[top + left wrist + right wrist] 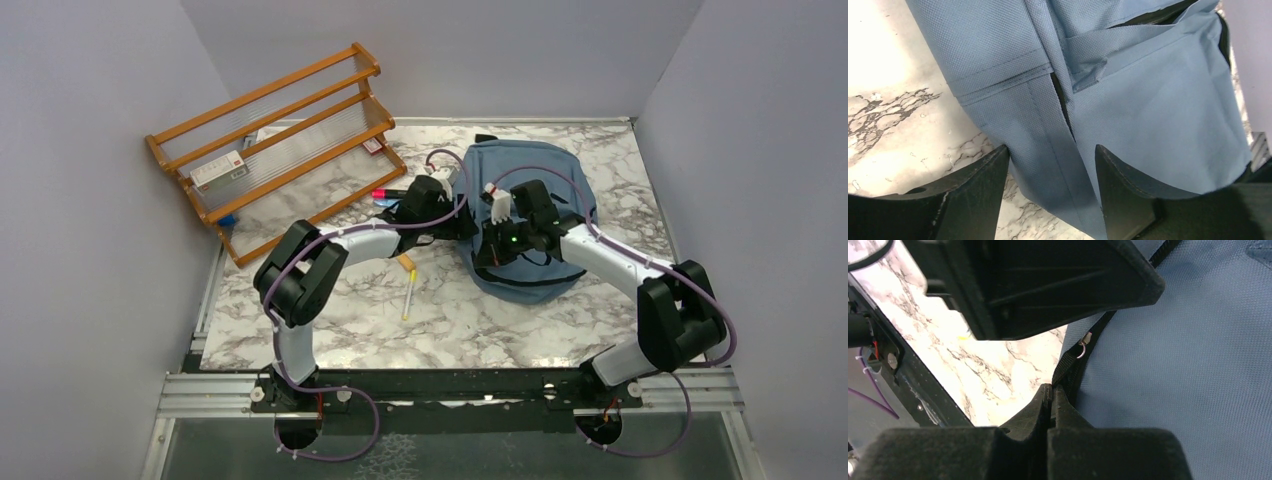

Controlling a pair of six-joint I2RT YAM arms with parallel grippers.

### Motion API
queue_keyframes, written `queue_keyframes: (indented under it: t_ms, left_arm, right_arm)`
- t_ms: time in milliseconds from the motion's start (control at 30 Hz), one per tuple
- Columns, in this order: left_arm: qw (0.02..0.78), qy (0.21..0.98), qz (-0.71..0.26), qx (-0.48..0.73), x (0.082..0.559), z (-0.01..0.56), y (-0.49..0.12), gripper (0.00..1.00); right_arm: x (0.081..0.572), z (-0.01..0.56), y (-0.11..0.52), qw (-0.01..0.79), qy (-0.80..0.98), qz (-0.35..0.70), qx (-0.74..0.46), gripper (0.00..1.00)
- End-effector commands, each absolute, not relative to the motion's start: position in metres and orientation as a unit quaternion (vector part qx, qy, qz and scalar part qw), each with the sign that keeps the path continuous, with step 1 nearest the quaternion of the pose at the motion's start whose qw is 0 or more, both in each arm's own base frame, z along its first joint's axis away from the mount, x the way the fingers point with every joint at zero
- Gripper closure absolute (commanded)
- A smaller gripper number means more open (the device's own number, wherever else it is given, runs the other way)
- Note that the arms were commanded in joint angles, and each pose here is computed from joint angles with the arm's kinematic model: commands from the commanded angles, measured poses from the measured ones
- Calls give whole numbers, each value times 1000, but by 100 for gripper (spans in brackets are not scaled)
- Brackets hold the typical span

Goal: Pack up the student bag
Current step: Zip the student bag at the center of the board.

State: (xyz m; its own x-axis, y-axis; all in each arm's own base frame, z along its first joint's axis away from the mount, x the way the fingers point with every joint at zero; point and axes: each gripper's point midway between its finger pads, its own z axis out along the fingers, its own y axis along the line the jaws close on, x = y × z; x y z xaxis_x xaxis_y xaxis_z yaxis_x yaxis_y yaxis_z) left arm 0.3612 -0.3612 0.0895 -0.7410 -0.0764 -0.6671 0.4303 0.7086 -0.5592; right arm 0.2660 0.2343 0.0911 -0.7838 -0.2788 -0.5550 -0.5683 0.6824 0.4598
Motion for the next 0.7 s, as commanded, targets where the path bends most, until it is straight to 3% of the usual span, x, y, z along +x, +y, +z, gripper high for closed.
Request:
queue_keyframes:
  t_ms: [0, 133, 533, 667]
  left_arm:
    - [359, 861, -340, 122, 366, 87, -368, 38]
    - [355, 862, -334, 139, 363, 84, -376, 46]
    - [365, 851, -334, 178, 374, 102, -387, 99]
    - [371, 849, -335, 172, 391, 111, -382, 100]
  right_arm:
    - [257, 102, 240, 228, 878, 345, -242, 99]
    - [255, 102, 241, 226, 877, 348, -242, 99]
    - [241, 103, 234, 192, 884, 340, -257, 99]
    - [236, 111, 231, 193, 884, 340, -257, 99]
